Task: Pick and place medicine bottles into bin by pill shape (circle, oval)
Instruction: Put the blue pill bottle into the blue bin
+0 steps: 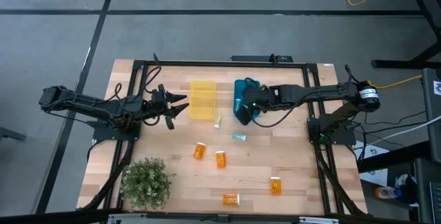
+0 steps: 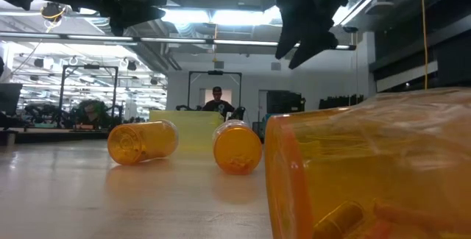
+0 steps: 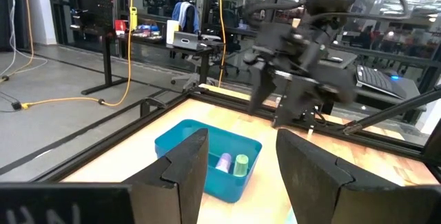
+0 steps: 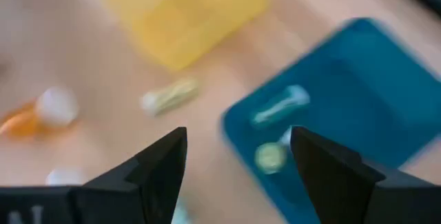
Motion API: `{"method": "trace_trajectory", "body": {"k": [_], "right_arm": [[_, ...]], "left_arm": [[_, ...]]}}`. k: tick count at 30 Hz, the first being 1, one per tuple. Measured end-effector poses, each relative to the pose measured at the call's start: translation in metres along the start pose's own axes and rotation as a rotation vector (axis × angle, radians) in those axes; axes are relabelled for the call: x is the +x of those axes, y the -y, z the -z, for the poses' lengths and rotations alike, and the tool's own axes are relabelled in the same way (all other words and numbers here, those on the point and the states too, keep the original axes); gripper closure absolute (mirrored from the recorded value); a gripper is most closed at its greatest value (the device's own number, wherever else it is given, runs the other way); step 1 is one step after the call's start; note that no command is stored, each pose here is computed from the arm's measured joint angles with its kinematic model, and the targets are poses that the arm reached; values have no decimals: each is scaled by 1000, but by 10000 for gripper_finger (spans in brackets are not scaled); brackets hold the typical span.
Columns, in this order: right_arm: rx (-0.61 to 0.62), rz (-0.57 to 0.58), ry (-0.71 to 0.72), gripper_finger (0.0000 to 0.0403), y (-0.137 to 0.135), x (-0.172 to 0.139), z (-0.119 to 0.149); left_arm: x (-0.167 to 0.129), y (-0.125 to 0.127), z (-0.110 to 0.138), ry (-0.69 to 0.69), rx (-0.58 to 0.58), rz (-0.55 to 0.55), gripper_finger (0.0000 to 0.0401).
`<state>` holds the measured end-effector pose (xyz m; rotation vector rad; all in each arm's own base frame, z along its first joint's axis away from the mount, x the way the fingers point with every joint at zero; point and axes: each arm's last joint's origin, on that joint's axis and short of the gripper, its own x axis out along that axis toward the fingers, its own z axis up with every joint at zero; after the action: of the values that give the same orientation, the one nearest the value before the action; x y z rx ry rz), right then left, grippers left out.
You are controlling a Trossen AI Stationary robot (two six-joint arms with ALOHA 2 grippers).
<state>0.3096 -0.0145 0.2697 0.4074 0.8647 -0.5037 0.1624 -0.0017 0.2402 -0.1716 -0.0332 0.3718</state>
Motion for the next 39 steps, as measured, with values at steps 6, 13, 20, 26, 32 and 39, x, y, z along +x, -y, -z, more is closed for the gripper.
{"method": "trace_trajectory", "body": {"k": [6,13,20,26,32,39], "right_arm": [[-245,-276,-65,142,-16,11,19],[-350,-375,-132,142,-21,27,56],[-404,-456,-70,142,-33,40,84],[-431,-310,-74,142,-37,66,102],[-422,-206,-77,142,-36,81,109],[-429,-176,-142,143,-35,97,120]], "left_arm": [[0,0,0,0,0,0,236],[0,0,0,0,0,0,236],[0,0,0,0,0,0,236],[0,0,0,-1,1,0,236],[0,0,0,0,1,0,236],[0,0,0,-1,1,0,236]]}}
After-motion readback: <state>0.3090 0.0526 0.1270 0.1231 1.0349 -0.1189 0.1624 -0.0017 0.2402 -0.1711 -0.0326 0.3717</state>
